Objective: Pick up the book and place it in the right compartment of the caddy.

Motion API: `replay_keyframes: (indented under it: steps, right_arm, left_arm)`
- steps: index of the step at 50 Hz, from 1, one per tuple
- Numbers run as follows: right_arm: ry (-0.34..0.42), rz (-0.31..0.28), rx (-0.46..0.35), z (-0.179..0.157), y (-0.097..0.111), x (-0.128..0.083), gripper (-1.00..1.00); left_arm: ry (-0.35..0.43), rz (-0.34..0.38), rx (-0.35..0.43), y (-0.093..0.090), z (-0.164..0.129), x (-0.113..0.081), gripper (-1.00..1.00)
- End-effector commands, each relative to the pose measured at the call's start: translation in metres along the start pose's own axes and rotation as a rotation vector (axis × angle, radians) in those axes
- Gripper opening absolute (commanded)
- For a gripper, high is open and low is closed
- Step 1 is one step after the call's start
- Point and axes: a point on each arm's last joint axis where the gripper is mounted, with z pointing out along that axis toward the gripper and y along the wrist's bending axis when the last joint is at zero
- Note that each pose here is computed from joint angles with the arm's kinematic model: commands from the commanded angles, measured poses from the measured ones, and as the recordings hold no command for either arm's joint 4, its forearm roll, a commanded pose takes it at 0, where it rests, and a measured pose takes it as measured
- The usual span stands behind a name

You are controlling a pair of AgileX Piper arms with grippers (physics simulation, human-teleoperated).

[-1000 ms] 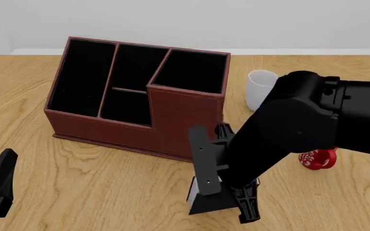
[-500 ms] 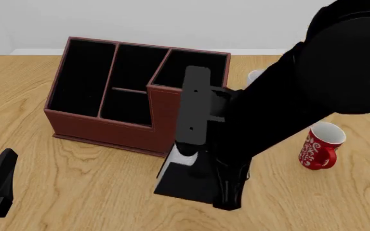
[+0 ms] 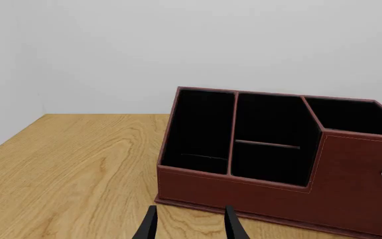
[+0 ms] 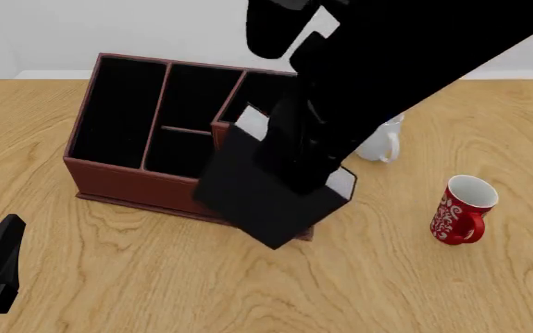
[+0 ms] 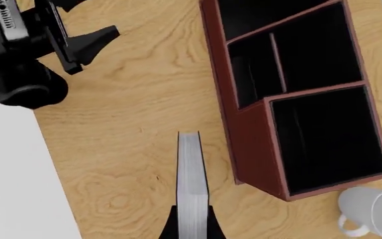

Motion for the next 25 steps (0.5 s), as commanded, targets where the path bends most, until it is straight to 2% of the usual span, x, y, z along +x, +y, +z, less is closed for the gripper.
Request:
replay_keyframes:
  steps: [1, 7, 25]
  right_arm:
    - [-0.048, 0.140, 0.029, -0.014, -0.012, -0.012, -1.00]
    - [-0.048, 0.154, 0.033, -0.012, -0.014, -0.014, -1.00]
    - [-0.085, 0.065, 0.088, -0.025, -0.033, -0.018, -1.00]
  left_arm:
    - [0.000, 0.000, 0.000, 0.000, 0.000, 0.000, 1.00]
    - [0.000, 0.000, 0.000, 0.000, 0.000, 0.000, 1.00]
    - [0.000, 0.000, 0.000, 0.000, 0.000, 0.000, 1.00]
